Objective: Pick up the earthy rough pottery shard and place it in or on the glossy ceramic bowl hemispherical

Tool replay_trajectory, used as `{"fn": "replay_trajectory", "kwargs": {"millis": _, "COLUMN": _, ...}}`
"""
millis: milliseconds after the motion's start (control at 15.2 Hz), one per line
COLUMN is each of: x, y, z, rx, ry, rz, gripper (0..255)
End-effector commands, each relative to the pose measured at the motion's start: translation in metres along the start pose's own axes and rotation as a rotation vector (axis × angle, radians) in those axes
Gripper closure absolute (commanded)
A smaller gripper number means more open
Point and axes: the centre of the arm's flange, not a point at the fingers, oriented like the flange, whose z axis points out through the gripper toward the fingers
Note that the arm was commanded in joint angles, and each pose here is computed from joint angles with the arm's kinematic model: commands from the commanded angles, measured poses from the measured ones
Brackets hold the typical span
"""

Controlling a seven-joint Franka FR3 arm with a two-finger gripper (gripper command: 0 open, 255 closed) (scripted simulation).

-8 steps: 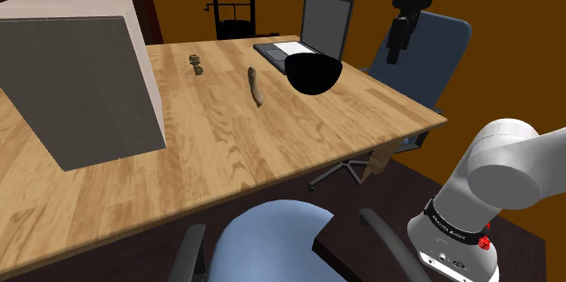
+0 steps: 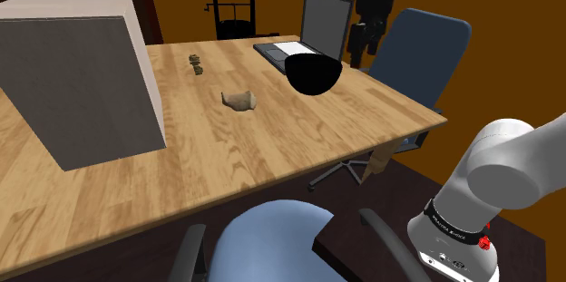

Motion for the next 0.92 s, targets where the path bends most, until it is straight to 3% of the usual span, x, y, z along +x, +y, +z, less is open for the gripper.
{"fn": "replay_trajectory", "kwargs": {"millis": 0, "x": 0.02, "y": -0.012, "z": 0.005, "rx": 0.006, "ry": 0.003, "rz": 0.028, "gripper": 0}}
{"fn": "replay_trajectory", "kwargs": {"millis": 858, "x": 0.165, "y": -0.092, "z": 0.023, "rx": 0.04, "ry": 0.017, "rz": 0.196, "gripper": 0}}
